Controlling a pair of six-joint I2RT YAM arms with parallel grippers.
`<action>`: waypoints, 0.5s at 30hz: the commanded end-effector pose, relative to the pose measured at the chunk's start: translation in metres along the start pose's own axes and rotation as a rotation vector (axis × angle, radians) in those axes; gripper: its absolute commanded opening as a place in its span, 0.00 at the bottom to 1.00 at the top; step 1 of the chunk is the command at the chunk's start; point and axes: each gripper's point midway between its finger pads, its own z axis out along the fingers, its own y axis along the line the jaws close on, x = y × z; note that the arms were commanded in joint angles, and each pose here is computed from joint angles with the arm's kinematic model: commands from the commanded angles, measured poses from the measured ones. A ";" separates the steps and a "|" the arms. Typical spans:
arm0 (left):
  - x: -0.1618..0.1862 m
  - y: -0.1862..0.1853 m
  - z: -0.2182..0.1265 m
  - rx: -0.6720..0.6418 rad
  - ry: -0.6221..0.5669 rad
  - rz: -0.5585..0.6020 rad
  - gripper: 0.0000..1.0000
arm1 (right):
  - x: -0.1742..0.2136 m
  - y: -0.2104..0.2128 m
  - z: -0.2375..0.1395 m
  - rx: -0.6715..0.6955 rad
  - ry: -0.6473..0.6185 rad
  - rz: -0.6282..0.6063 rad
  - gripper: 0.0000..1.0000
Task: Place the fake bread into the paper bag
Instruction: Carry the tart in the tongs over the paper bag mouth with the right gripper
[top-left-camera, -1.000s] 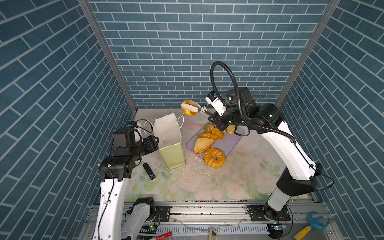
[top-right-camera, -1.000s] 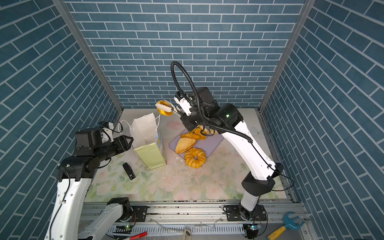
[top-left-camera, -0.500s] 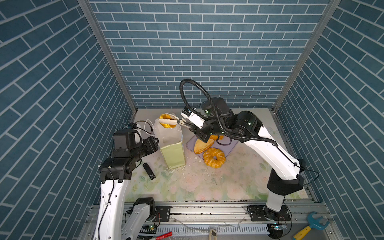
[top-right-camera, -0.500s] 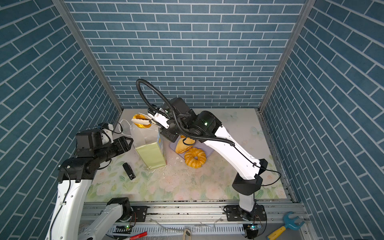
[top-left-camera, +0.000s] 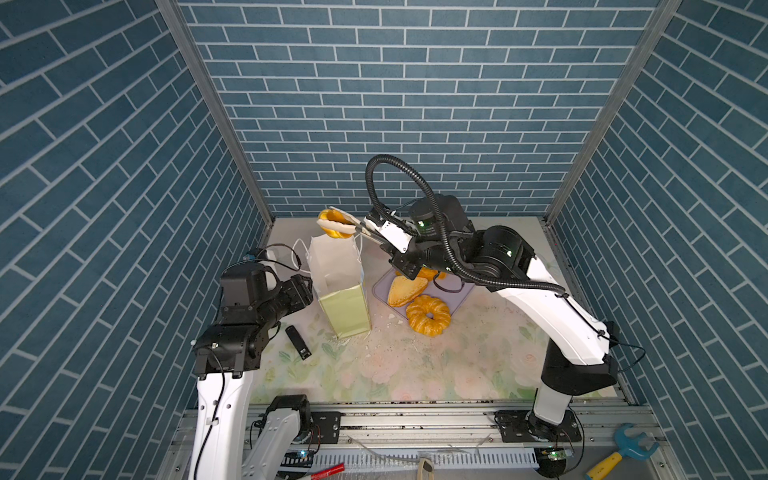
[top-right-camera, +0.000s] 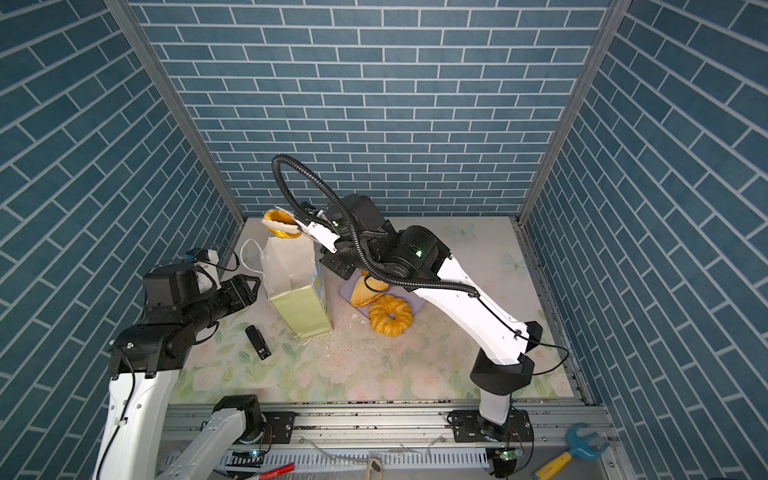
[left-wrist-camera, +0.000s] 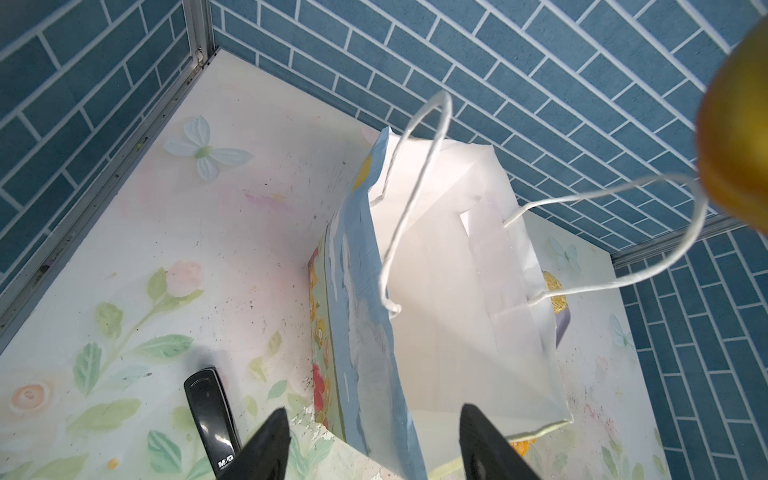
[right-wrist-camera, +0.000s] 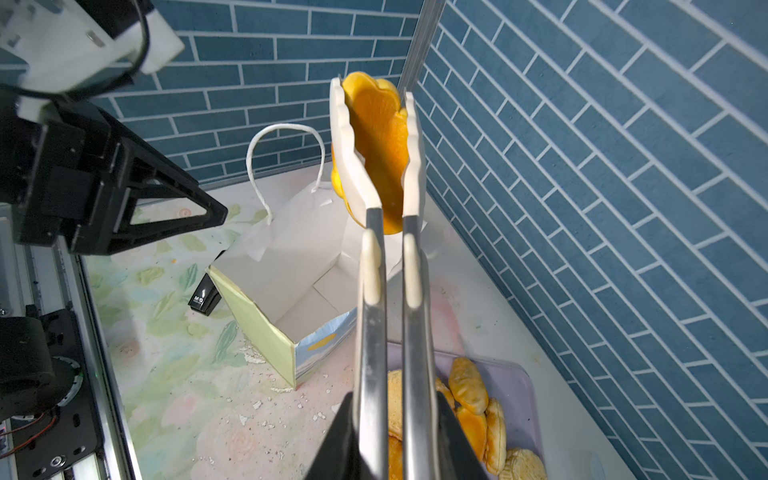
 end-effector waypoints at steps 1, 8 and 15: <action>-0.006 0.003 -0.009 -0.025 -0.035 0.003 0.66 | -0.028 -0.014 -0.028 0.080 -0.110 -0.050 0.24; -0.012 0.006 -0.019 -0.050 -0.077 0.005 0.67 | -0.014 0.011 -0.007 -0.018 -0.049 -0.078 0.25; -0.012 0.006 -0.021 -0.052 -0.080 0.012 0.67 | 0.011 0.023 0.029 -0.036 0.068 -0.073 0.25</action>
